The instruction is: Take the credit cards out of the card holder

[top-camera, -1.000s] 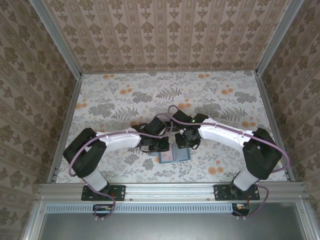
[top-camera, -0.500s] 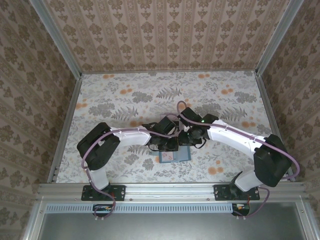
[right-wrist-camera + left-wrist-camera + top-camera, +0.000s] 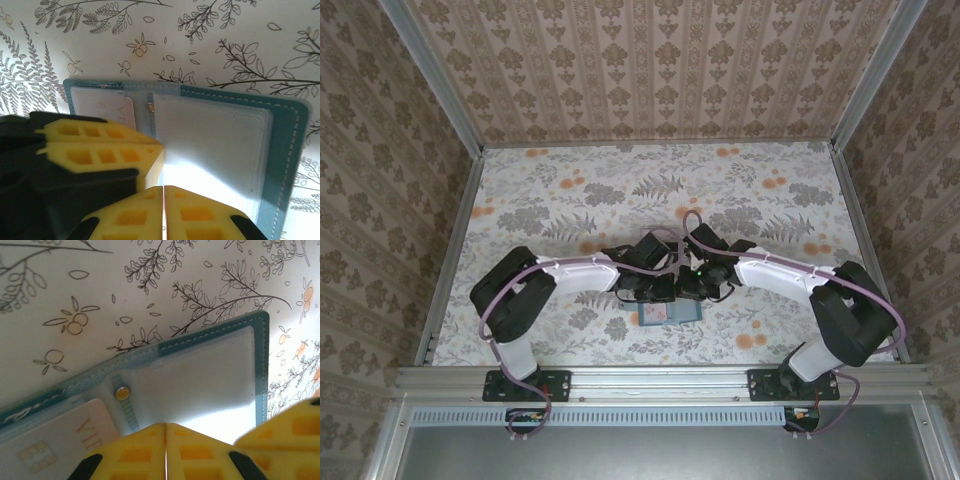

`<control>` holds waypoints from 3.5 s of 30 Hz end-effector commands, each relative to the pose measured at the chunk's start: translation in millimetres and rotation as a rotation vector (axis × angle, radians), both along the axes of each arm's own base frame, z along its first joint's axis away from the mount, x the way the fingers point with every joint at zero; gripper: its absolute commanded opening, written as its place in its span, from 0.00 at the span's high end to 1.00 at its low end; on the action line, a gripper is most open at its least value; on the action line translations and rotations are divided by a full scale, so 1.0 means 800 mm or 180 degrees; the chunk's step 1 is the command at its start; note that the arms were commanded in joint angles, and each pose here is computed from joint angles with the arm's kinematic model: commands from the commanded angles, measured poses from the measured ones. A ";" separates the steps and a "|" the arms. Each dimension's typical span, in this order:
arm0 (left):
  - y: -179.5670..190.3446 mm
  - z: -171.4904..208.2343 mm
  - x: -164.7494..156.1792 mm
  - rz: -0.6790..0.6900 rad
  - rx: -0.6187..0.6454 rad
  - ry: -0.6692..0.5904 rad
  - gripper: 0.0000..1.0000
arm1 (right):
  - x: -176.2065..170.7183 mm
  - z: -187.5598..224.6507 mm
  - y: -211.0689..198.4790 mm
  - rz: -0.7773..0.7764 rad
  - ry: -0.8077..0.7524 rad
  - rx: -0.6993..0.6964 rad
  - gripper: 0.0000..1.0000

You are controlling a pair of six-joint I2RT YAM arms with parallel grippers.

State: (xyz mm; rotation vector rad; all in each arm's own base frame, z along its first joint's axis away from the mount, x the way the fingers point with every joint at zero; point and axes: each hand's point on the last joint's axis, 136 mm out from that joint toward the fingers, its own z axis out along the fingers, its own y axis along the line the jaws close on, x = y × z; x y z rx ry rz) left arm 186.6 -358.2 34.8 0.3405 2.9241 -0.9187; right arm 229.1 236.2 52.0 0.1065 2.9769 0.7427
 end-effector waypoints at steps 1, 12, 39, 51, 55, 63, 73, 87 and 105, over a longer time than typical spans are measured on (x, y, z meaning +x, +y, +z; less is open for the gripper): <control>0.018 0.014 0.006 0.0145 0.0033 -0.0071 0.90 | 0.000 -0.005 0.009 -0.0029 0.0082 0.0130 0.89; 0.068 0.017 0.005 0.0348 0.0141 -0.0093 0.91 | 0.005 -0.002 0.029 0.0045 0.0138 0.0298 0.89; 0.084 -0.004 -0.002 0.0381 0.0163 0.0047 0.90 | 0.003 -0.029 0.060 0.0083 0.0283 0.0357 0.70; 0.094 -0.023 -0.009 0.0388 0.0283 0.0122 0.91 | 0.003 -0.041 0.044 0.0145 0.0255 0.0070 0.70; 0.100 -0.028 -0.012 0.0417 0.0326 0.0133 0.91 | 0.002 -0.046 0.032 0.0185 0.0233 -0.0115 0.70; 0.107 -0.030 -0.016 0.0440 0.0347 0.0140 0.91 | 0.005 -0.036 0.030 0.0273 0.0167 -0.0170 0.70; 0.115 -0.029 -0.024 0.0493 0.0341 0.0147 0.91 | -0.001 -0.023 0.028 0.0317 0.0150 -0.0139 0.68; 0.074 0.006 -0.002 0.0340 0.0201 -0.0023 0.90 | -0.004 -0.033 0.034 0.0385 0.0220 -0.0071 0.69; 0.080 -0.036 -0.016 0.0269 0.0437 0.0194 0.91 | -0.009 -0.043 0.044 0.0423 0.0331 0.0055 0.71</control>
